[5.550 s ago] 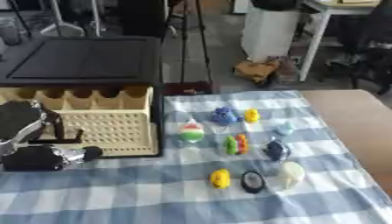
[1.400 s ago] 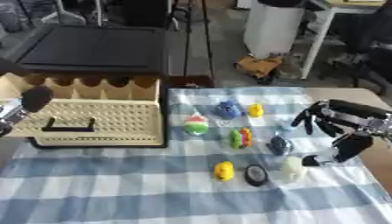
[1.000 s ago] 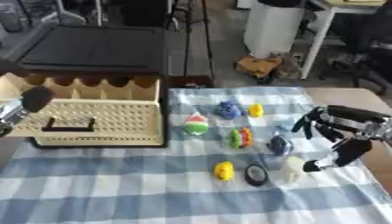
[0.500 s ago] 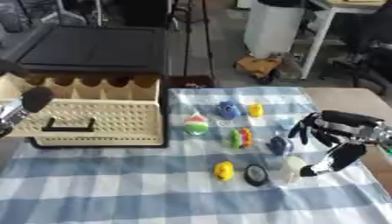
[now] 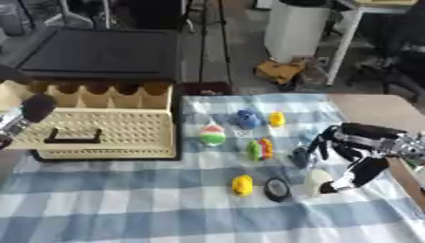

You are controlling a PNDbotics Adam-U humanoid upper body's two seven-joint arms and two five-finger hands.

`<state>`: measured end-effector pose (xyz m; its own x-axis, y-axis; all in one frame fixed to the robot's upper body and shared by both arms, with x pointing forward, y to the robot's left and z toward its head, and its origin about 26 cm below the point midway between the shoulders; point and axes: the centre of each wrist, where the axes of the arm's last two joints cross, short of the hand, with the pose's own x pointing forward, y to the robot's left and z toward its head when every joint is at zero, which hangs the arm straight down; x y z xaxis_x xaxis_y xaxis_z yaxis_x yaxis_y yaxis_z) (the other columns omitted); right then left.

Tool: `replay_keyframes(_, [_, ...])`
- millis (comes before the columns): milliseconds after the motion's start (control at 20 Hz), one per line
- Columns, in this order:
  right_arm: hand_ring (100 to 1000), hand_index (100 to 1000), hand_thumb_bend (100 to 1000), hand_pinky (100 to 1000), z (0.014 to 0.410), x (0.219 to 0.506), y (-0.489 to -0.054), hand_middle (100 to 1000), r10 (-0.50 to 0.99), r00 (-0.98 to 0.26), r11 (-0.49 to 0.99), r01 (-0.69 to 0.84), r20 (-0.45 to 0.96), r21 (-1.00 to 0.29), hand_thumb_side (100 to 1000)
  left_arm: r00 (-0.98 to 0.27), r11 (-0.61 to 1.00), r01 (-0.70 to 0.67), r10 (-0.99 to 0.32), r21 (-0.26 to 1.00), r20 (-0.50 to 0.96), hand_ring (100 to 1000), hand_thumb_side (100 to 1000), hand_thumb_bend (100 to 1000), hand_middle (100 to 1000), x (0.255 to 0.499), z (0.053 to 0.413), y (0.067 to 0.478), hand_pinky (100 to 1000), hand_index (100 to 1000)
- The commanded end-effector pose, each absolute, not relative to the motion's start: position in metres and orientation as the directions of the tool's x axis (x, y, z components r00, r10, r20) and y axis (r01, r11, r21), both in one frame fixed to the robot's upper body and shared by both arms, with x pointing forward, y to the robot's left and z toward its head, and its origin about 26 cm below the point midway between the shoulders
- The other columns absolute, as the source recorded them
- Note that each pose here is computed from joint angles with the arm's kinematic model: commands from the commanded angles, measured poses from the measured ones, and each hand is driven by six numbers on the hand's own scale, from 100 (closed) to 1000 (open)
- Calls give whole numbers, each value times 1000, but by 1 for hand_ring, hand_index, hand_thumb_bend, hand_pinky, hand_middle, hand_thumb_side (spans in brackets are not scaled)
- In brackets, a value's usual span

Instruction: Pick up objects from table and place into drawer.

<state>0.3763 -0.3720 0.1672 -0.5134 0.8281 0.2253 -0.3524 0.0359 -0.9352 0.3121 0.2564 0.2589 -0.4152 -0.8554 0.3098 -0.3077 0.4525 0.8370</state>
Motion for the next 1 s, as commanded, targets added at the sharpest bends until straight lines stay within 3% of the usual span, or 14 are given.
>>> replay_keyframes(50, [246,774,656,129,176,378,-378,517,844,-501,8,-341,189,-940,438,-422,452,-330,-856,829,299,100,1000,811,100,310,265,258,100,675])
replay_keyframes(1000, [243,765,639,123,155,385,-389,523,872,-449,2,-396,196,-918,410,-427,458,-327,-852,826,304,100,1000,801,100,309,265,258,100,673])
